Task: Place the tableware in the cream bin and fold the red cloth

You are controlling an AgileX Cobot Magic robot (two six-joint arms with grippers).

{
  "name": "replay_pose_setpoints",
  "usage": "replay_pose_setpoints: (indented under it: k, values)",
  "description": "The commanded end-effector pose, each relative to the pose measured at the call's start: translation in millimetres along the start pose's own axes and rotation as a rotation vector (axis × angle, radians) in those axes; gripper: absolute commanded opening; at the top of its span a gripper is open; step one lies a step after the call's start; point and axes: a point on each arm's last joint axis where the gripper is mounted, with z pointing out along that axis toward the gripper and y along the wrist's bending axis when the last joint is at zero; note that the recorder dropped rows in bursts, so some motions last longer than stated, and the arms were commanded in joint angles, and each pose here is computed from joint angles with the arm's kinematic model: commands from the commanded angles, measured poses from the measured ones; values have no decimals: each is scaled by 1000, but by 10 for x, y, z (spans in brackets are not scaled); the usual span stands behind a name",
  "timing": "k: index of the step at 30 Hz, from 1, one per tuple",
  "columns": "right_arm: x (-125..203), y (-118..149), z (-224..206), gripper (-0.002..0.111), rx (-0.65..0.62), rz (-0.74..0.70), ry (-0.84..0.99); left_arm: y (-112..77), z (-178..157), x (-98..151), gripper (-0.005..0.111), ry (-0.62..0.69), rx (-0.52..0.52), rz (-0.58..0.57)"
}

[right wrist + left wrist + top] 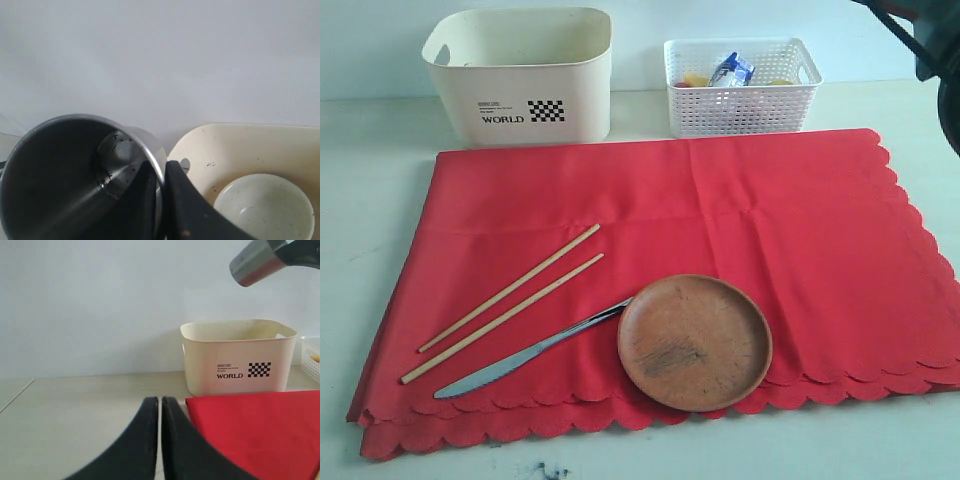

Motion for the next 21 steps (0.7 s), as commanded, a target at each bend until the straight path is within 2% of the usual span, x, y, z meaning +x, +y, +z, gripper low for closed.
replay_pose_setpoints:
  k: [1,8,21]
  values:
    - [10,44,-11,0,-16,34,15,-3,-5,-5,5,-6,4,-8]
    - [16,114,-39,0,-40,6,48,-3,-5,-5,5,-6,4,-8]
    - [97,247,13,0,23,-67,-69,-3,-5,-5,5,-6,4,-8]
